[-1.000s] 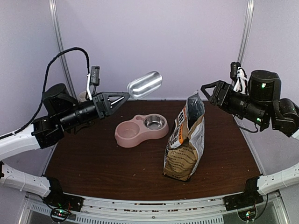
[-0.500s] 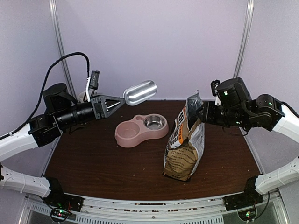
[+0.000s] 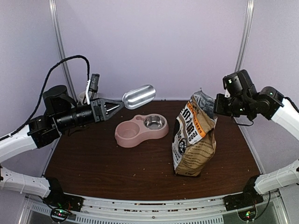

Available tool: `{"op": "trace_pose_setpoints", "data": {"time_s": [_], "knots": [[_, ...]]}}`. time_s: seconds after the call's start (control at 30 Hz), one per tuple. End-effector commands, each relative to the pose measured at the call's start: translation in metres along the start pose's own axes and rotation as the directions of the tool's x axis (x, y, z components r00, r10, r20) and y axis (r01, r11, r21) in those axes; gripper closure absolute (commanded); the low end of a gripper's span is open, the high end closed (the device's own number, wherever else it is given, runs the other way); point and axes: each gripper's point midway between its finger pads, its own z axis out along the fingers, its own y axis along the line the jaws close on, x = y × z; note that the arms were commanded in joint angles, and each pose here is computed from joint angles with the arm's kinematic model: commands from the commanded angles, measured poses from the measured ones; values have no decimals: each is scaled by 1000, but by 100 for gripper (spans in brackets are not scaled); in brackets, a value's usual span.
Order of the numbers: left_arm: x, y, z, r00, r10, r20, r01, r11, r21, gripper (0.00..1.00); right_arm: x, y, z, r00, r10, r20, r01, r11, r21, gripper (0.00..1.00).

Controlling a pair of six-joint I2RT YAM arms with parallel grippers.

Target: Serve the pet food

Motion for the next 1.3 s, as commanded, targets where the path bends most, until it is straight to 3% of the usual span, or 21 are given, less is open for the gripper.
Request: {"op": "trace_pose_setpoints", "data": {"time_s": [0.0, 0.13, 0.27, 0.57, 0.7, 0.87, 1.03, 1.27], "knots": [[-16, -7, -9, 998, 18, 58, -18, 1000, 7, 100, -79, -40, -45, 979, -22, 205, 0, 995, 103, 100], [-18, -6, -15, 997, 25, 72, -25, 1000, -8, 100, -104, -39, -62, 967, -44, 250, 17, 994, 109, 100], [-16, -5, -17, 997, 30, 65, -29, 999, -17, 100, -80, -6, -43, 985, -11, 174, 21, 998, -56, 100], [21, 9, -22, 999, 6, -39, -7, 1000, -21, 100, 81, 87, 18, 990, 28, -136, -81, 913, -400, 100], [52, 19, -29, 992, -12, -129, 10, 1000, -18, 100, 124, 132, 15, 979, -19, -205, -84, 873, -481, 100], [83, 46, -53, 984, -45, -174, 24, 992, -120, 100, 167, 180, 25, 963, -55, -265, -100, 837, -538, 100], [106, 61, -70, 974, -83, -210, 47, 984, -172, 100, 178, 205, 22, 960, -73, -272, -98, 818, -566, 100], [136, 67, -68, 935, -122, -332, 66, 982, -176, 100, 163, 194, 15, 974, -65, -219, -69, 831, -551, 100]]}}
